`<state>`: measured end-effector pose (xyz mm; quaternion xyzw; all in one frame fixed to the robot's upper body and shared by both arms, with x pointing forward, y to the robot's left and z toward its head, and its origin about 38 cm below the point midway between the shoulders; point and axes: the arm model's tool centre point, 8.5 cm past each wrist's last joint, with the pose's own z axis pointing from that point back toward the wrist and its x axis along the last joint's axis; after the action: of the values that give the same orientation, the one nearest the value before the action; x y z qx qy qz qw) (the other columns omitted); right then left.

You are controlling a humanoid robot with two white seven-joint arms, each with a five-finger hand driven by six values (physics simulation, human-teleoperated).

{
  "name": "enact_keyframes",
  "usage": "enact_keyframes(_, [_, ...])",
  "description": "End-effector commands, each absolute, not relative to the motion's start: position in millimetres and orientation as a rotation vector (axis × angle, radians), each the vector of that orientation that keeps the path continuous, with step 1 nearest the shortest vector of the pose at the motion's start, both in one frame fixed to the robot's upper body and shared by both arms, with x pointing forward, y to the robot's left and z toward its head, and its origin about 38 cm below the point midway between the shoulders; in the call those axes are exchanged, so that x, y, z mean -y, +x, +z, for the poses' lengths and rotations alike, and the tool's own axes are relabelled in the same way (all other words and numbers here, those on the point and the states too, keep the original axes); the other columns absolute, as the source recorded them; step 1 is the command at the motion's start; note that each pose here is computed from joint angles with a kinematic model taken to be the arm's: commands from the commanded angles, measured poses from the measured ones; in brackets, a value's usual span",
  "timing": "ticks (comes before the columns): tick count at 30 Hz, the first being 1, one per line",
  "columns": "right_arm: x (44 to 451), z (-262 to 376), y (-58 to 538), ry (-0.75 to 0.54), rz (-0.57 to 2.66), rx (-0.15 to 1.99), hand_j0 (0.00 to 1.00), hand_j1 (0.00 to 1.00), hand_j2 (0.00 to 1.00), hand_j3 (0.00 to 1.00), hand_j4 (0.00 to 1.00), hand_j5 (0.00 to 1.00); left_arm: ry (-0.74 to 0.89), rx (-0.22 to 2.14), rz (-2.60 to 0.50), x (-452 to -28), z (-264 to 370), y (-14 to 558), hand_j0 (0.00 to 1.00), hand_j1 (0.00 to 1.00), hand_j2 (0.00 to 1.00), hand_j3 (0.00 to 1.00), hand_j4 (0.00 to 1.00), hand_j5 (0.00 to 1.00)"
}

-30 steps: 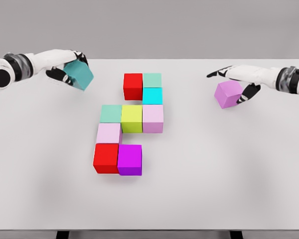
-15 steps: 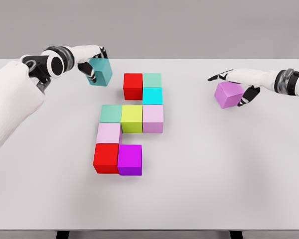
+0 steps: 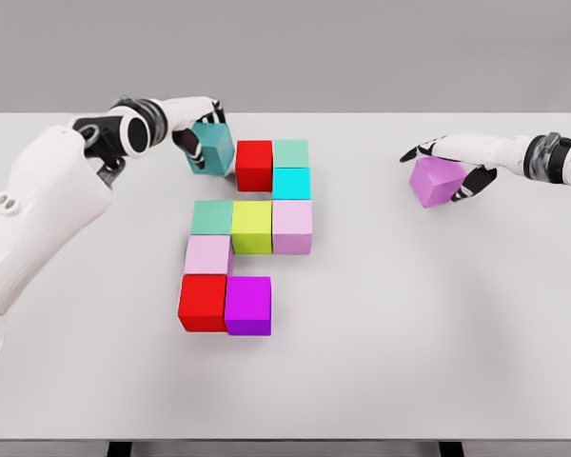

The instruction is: Assemble the squares on the desktop into the number 2

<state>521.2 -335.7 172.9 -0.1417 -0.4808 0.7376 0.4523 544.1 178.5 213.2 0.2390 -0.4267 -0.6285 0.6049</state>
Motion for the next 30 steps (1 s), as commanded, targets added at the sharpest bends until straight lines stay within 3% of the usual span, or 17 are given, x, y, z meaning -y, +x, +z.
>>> enact_keyframes(1, [336, 174, 521, -0.350, 1.815, 1.192, 0.80, 0.80, 0.80, 0.80, 0.80, 0.80, 0.564, 1.005, -1.457, -173, 220, 540, 0.42, 0.42, 0.42, 0.42, 0.42, 0.42])
enact_keyframes(7, [328, 168, 521, -0.337, 1.842, 1.178, 0.79, 0.79, 0.79, 0.79, 0.79, 0.79, 0.563, 1.003, -1.456, -173, 219, 540, 0.50, 0.50, 0.50, 0.50, 0.50, 0.50])
enact_keyframes(17, [331, 171, 521, -0.346, 1.836, 1.180, 0.62, 0.62, 0.62, 0.62, 0.62, 0.62, 0.559, 0.989, -1.468, -172, 213, 538, 0.78, 0.78, 0.78, 0.78, 0.78, 0.78])
enact_keyframes(20, [331, 171, 522, -0.343, 1.831, 1.188, 0.54, 0.54, 0.54, 0.54, 0.54, 0.54, 0.557, 0.986, -1.467, -172, 211, 538, 0.81, 0.81, 0.81, 0.81, 0.81, 0.81])
enact_keyframes(30, [331, 186, 525, -0.359, 1.788, 1.254, 0.50, 0.50, 0.50, 0.50, 0.50, 0.50, 0.551, 0.987, -1.474, -170, 209, 537, 0.90, 0.90, 0.90, 0.90, 0.90, 0.90])
